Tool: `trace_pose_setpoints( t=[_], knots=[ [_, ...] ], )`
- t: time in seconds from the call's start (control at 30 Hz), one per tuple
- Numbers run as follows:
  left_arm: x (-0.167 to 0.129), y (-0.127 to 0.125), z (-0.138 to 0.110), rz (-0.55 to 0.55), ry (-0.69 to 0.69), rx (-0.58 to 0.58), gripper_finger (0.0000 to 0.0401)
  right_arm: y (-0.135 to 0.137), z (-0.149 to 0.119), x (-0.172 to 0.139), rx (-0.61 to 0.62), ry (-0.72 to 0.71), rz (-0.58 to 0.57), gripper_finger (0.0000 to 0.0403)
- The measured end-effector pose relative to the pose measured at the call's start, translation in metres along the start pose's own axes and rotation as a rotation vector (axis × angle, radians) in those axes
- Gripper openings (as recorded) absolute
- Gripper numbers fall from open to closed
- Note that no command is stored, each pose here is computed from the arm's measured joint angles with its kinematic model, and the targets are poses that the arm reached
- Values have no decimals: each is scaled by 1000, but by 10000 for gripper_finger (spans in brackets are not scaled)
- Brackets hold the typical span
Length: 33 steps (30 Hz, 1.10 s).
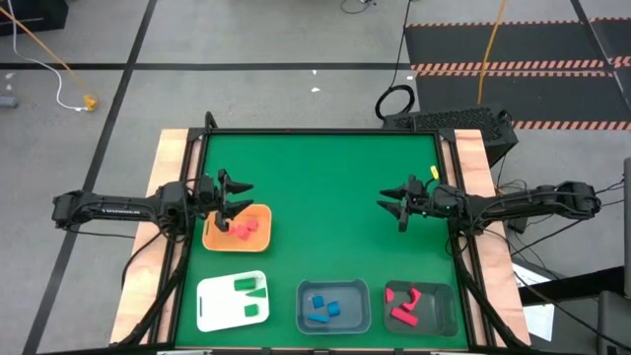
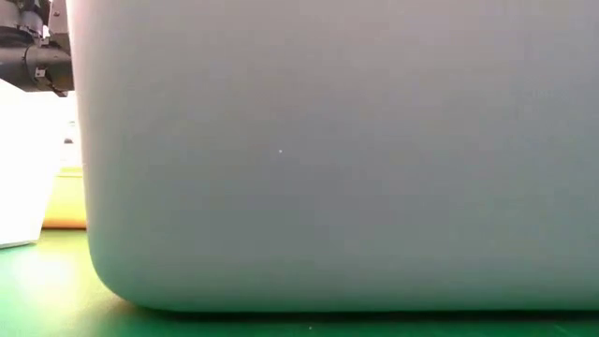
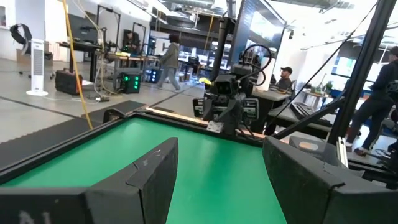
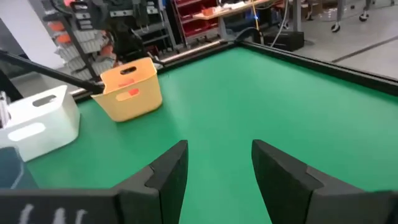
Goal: Sort & place blocks by color
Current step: Return to Home Position
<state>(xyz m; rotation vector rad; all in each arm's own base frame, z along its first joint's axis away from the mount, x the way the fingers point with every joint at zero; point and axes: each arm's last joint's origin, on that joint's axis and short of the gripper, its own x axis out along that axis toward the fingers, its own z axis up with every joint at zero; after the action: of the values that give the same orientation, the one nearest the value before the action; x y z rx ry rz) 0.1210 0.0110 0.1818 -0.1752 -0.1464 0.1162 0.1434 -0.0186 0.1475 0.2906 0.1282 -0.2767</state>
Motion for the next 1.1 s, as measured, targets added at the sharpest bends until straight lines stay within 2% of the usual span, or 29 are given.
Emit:
trace_pose_setpoints(
  t=[1.1],
  knots=[
    [0, 0, 0, 2, -3, -11, 237, 0, 0, 0, 4, -1, 1, 169]
  ],
)
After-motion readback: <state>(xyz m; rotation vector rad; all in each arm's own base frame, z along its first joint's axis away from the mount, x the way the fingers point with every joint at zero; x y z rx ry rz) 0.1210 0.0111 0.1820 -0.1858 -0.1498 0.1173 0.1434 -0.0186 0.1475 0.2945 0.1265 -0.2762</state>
